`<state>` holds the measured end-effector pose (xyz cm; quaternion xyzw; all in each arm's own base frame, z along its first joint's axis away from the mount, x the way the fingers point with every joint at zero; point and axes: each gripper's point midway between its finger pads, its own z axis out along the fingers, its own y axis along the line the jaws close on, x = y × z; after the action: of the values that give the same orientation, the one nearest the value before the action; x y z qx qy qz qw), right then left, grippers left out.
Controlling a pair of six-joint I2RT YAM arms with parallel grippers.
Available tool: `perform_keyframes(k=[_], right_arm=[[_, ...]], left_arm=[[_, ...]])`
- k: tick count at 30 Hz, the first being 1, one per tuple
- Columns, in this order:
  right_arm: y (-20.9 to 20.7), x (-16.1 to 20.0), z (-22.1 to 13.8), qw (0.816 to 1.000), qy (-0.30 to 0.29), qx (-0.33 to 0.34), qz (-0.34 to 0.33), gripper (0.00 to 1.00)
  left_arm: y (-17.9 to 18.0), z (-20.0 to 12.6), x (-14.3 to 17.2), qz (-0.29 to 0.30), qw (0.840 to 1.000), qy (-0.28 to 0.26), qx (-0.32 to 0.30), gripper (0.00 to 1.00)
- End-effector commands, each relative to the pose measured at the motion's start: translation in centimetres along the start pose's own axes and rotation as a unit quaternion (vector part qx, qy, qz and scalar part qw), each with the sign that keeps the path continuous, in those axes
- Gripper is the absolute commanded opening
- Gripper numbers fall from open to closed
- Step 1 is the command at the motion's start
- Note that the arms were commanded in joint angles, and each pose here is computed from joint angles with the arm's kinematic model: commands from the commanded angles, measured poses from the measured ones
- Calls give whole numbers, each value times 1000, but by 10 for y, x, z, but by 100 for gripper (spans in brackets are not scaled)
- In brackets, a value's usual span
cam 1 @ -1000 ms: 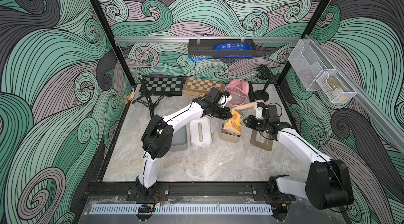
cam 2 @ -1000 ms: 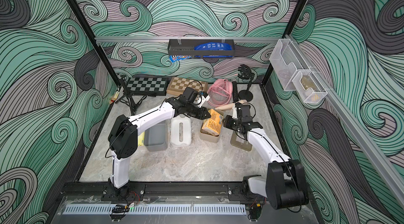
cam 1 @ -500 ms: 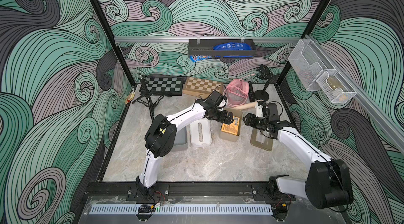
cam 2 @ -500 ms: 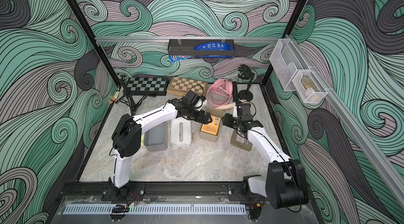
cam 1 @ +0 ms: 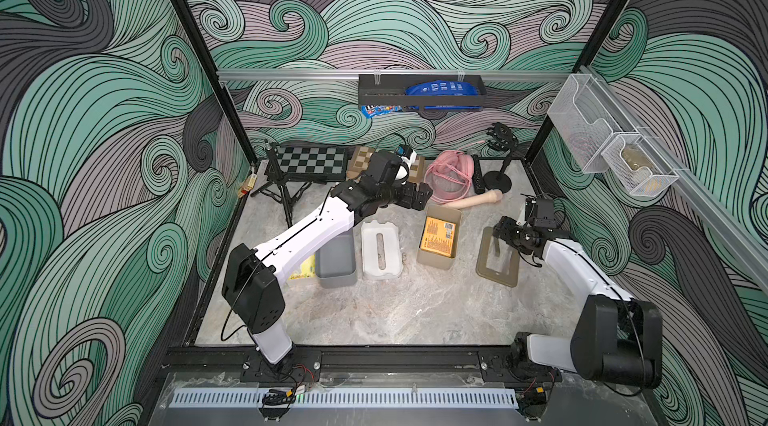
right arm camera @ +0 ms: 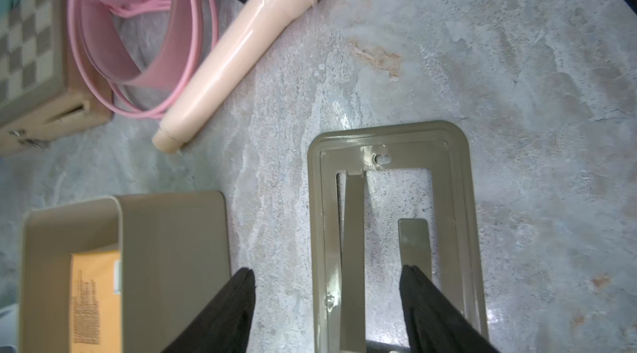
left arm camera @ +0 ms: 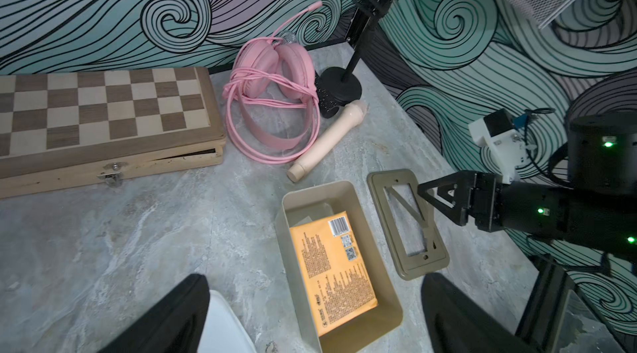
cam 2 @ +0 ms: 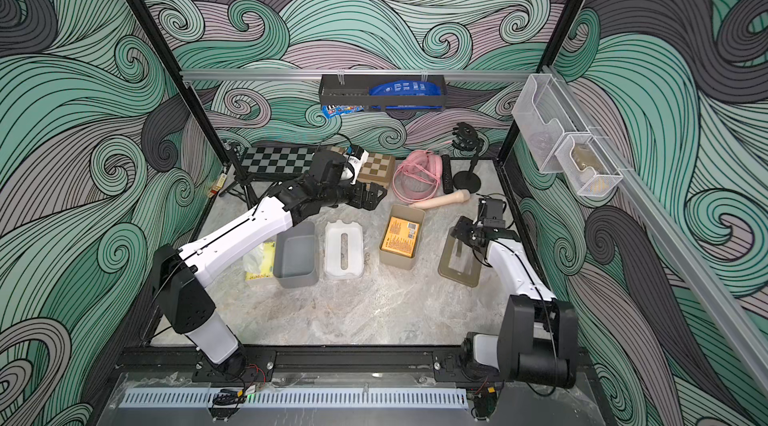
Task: Put the tissue paper into the tissue box
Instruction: Pick up the box lid from the center of the board.
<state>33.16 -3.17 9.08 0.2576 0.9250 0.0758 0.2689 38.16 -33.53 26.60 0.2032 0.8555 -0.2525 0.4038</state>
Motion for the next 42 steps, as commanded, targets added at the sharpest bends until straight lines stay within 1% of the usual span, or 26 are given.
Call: perform_keyframes(k=[1, 3, 5, 6, 8, 10, 15, 19, 22, 28, 29, 30, 31, 35, 39, 42], right_arm=[[7, -9, -6, 1000, -7, -1, -14, 53], [9, -15, -11, 999, -23, 6, -23, 48], [7, -10, -8, 1000, -11, 10, -26, 44], [5, -4, -2, 1000, 4, 14, -27, 44], [3, 9, 9, 999, 34, 19, -29, 44], [1, 18, 18, 998, 51, 27, -32, 44], [-11, 25, 30, 995, 63, 66, -41, 44], [-12, 24, 39, 994, 71, 75, -46, 43], [-12, 22, 43, 992, 75, 83, -54, 39], [-14, 27, 46, 991, 84, 84, -61, 20], [-13, 26, 44, 991, 84, 82, -61, 19], [-10, 25, 42, 992, 81, 76, -61, 18], [-7, 23, 38, 993, 78, 71, -61, 15], [17, -1, 4, 997, 32, 29, -60, 14], [56, -32, -45, 996, -30, -61, -61, 13], [84, -47, -79, 987, -55, -139, -64, 12]], left_arm=[[16, 4, 14, 12, 1000, 13, -24, 99], [16, 3, 16, 13, 1000, 12, -23, 99], [17, 3, 19, 12, 1000, 15, -23, 99], [18, 4, 20, 12, 1000, 16, -23, 99], [19, 4, 22, 14, 999, 18, -26, 99], [20, 4, 22, 17, 999, 18, -31, 99], [24, 4, 25, 22, 999, 23, -40, 99], [25, 3, 27, 23, 999, 25, -43, 99], [26, 3, 27, 25, 998, 26, -44, 99], [29, 2, 28, 28, 998, 28, -52, 99], [30, 2, 28, 28, 998, 28, -53, 99], [30, 3, 29, 28, 998, 29, -54, 99], [29, 3, 27, 28, 998, 27, -53, 99], [30, 3, 24, 25, 998, 23, -55, 99], [32, 2, 20, 9, 998, 16, -54, 99], [35, 1, 14, -19, 999, 7, -32, 99]])
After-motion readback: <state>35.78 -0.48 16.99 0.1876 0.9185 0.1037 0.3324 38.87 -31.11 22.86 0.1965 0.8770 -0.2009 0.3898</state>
